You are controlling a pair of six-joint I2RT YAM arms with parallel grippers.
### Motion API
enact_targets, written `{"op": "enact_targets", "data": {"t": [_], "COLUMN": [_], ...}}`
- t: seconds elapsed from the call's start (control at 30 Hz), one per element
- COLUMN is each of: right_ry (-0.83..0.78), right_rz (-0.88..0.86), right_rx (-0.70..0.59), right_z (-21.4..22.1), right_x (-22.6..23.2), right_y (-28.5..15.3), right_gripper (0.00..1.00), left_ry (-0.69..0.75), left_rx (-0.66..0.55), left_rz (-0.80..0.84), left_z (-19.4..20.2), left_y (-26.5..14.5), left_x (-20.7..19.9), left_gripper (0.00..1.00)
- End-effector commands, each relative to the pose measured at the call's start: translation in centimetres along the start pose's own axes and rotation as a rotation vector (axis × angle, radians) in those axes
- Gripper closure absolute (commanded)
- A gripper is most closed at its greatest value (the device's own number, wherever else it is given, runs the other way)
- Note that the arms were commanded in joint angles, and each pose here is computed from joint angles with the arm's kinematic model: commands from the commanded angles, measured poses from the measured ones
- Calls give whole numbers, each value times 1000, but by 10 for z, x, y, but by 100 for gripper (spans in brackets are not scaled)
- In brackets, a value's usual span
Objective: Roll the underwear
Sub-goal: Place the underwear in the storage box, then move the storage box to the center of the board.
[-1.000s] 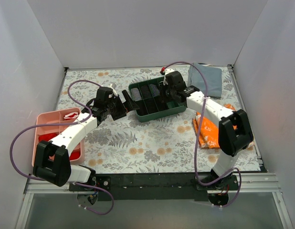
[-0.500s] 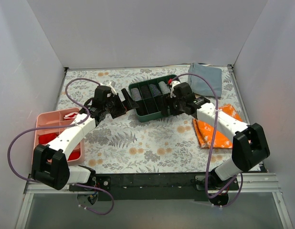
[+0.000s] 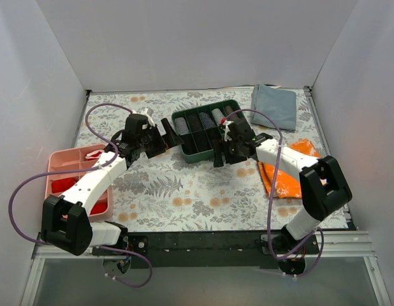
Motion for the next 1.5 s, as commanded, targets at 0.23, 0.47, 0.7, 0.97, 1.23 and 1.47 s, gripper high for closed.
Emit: {"op": "enact_targets", "data": {"t": [0.23, 0.47, 0.7, 0.97, 1.23, 1.47], "right_ry": [-42, -90, -123, -120, -89, -53], "right_rz": [-51, -23, -123, -69, -27, -17], "right_rx": [-36, -41, -62, -161, -242, -260], "right_z": [-45, -55, -47, -30, -9, 12], "right_x": [22, 22, 29, 20, 9, -1], "right_y": [25, 32, 9, -31, -61, -75], "right_gripper": [17, 16, 16, 14, 12, 11], "left_ry": [23, 18, 26, 46, 70, 48], "left_rx": [-81, -53, -37, -68, -84, -90], "left_rz": [-57, -103, -138, -102, -90, -114], "left_z": [-14, -13, -13, -19, -24, -17], "left_y": [-22, -19, -18, -21, -28, -33], "left_x": [-4, 1, 5, 0, -5, -1], "left_gripper": [2, 2, 2, 2, 2, 2]}}
Point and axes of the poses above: each gripper's point midway between its finger pads, its own y axis out along the fingers, its own x axis along the line the jaws close on, z = x × y, the point moved 10 cm from there along -y, back along the fingers, and after that the axes turned 14 degrees about y, right-handed, at the moved point
